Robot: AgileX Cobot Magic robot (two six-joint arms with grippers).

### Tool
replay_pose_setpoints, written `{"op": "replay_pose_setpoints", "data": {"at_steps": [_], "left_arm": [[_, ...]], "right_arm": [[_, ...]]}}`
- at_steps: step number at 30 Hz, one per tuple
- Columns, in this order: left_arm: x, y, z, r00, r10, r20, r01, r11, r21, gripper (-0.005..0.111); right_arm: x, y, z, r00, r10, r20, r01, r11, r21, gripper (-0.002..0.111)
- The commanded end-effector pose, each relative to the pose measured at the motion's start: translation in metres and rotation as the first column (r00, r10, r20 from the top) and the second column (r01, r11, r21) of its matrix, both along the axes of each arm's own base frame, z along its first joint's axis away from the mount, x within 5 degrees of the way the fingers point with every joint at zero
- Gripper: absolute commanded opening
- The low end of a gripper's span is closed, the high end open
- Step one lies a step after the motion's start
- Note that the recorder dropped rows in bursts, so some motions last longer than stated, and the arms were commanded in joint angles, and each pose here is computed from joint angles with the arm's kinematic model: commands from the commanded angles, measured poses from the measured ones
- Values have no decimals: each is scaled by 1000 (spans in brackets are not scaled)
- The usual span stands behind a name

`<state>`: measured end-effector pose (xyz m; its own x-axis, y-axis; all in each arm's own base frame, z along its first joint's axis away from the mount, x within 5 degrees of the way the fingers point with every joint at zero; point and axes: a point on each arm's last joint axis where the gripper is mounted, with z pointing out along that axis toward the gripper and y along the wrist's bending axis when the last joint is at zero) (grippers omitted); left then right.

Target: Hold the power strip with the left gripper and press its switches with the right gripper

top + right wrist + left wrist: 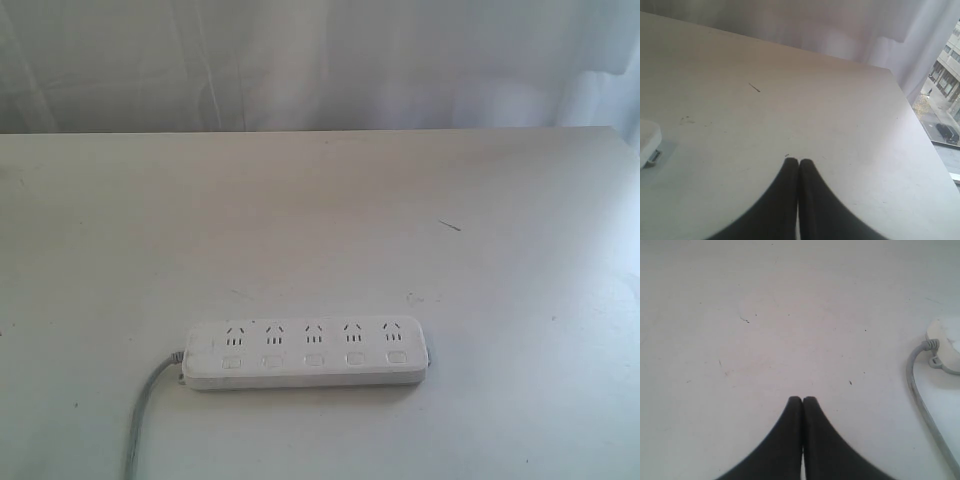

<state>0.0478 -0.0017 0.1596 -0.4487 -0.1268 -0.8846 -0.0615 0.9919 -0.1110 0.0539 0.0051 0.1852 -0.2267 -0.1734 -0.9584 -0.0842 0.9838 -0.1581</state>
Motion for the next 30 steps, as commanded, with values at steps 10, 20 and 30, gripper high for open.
{"op": "replay_pose_setpoints", "data": {"at_steps": [10,20,30], "left_arm": [[-2,-1,-6,999,-13,-45,12,1000,-12,0],[-2,-1,-6,999,-13,-45,12,1000,-12,0],[-2,-1,-6,999,-13,-45,12,1000,-12,0]], "right_arm": [[-1,0,-4,999,-17,-30,19,998,66,0],[-1,0,-4,998,-53,-40,60,976,211,0],[-1,0,-4,998,-53,-41,60,976,210,0]]}}
